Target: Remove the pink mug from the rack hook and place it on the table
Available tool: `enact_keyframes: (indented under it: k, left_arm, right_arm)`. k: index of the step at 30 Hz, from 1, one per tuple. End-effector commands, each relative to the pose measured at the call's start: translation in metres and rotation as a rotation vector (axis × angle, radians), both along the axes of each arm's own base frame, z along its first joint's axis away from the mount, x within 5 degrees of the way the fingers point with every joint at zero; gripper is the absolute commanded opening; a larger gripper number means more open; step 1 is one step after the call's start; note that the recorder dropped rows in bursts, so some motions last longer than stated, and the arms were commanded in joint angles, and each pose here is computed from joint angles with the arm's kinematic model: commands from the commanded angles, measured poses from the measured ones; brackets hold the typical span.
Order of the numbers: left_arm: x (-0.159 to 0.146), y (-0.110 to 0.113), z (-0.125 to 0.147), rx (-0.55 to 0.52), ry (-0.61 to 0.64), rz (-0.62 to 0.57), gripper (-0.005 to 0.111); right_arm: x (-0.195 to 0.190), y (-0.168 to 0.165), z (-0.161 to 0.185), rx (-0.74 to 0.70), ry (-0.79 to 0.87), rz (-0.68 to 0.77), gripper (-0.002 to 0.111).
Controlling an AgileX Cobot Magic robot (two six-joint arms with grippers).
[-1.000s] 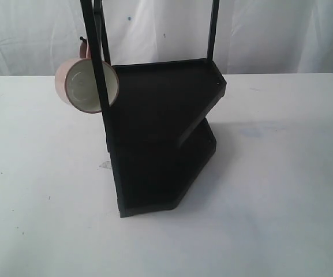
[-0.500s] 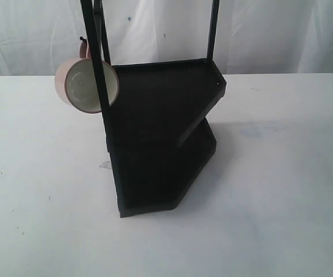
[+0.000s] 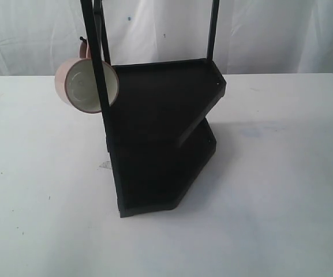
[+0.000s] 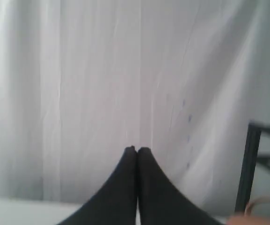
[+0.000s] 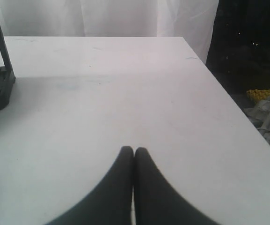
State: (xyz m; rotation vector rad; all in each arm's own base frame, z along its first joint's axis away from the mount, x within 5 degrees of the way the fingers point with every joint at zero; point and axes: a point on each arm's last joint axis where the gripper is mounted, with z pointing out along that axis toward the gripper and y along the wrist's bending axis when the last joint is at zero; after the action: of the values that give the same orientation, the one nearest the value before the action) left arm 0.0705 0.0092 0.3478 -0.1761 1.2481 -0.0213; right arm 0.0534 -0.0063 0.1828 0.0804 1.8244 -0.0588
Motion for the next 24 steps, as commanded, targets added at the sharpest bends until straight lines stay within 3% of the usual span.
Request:
enact_keyframes:
  k: [1, 4, 8, 10, 14, 21, 22, 24]
  left_arm:
    - [0.039, 0.003, -0.04, 0.015, 0.356, -0.011, 0.0]
    - [0.052, 0.005, -0.063, 0.005, 0.41, -0.004, 0.0]
    - [0.06, 0.008, -0.07, 0.003, 0.35, 0.015, 0.0]
    - [0.06, 0.008, -0.072, -0.092, 0.353, 0.001, 0.0]
    - [0.062, 0.006, -0.076, -0.17, 0.526, -0.022, 0.0]
    - [0.097, 0.002, -0.062, -0.032, 1.028, -0.105, 0.0]
    - [0.102, -0.004, -0.065, -0.006, 1.091, -0.159, 0.0]
    - [0.108, -0.024, -0.064, 0.084, 1.096, -0.311, 0.0]
  right_arm:
    - [0.0, 0.0, 0.0, -0.005, -0.01, -0.005, 0.0]
    - [0.0, 0.0, 0.0, -0.005, -0.01, -0.005, 0.0]
    - [0.0, 0.0, 0.0, -0.005, -0.01, -0.005, 0.0]
    - [0.0, 0.0, 0.0, -0.005, -0.01, -0.005, 0.0]
    - [0.0, 0.0, 0.0, -0.005, -0.01, -0.005, 0.0]
    - [0.0, 0.0, 0.0, -0.005, -0.01, -0.005, 0.0]
    - [0.0, 0.0, 0.0, -0.005, -0.01, -0.005, 0.0]
    - [0.0, 0.0, 0.0, -0.005, -0.01, -0.005, 0.0]
